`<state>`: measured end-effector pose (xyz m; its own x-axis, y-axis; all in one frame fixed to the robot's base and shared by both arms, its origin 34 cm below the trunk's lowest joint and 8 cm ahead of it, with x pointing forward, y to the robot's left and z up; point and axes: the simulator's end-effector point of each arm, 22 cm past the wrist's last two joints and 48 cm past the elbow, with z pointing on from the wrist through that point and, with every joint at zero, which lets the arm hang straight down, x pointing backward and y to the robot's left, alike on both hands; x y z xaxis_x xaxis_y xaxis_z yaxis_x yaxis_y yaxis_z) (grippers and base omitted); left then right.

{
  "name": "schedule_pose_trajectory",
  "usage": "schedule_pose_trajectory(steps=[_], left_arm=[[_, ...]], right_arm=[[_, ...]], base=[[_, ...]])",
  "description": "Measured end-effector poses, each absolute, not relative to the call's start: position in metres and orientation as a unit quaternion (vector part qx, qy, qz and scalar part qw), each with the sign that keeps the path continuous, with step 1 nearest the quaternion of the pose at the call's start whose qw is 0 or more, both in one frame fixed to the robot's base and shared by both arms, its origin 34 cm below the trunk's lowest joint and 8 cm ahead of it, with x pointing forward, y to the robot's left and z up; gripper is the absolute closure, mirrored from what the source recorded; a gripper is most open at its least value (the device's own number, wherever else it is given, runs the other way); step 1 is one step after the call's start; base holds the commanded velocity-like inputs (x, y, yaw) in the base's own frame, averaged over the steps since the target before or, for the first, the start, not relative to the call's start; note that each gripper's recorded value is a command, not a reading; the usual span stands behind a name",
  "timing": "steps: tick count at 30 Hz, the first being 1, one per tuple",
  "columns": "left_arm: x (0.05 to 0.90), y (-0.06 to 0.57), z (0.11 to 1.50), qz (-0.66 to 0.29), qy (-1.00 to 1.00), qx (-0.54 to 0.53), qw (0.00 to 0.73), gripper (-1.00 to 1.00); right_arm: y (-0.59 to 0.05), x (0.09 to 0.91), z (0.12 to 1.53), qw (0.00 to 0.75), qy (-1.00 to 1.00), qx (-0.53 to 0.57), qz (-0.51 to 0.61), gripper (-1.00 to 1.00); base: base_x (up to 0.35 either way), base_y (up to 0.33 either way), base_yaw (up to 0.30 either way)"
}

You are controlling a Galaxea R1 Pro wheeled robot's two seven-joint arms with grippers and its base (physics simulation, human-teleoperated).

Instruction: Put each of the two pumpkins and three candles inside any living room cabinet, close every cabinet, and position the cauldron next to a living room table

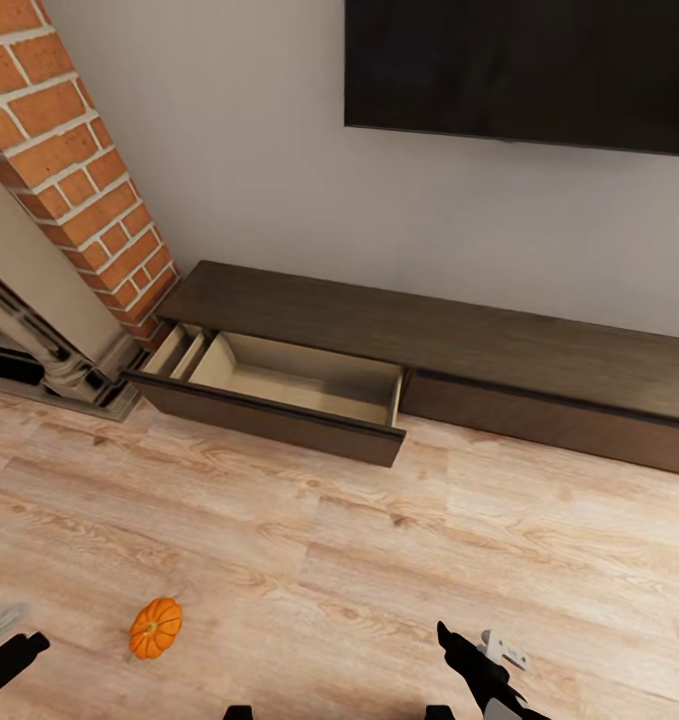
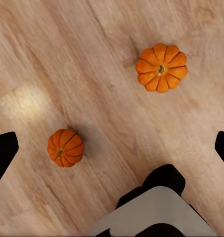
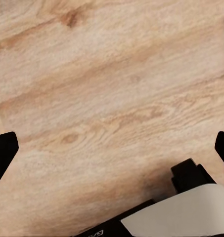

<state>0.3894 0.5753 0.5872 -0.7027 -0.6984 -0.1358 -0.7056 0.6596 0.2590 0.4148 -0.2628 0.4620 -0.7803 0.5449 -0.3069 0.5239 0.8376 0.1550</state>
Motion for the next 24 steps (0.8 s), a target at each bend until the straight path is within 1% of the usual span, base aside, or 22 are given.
schedule_pose_trajectory(steps=[24], left_arm=[[0.396,0.552,0.582,0.141,0.918,-0.37,0.027,-1.0]], right_arm=[[-0.266,0.434,0.474,0.199,0.938,0.282,0.032,-1.0]], base=[[0.0,0.0,-0.075]])
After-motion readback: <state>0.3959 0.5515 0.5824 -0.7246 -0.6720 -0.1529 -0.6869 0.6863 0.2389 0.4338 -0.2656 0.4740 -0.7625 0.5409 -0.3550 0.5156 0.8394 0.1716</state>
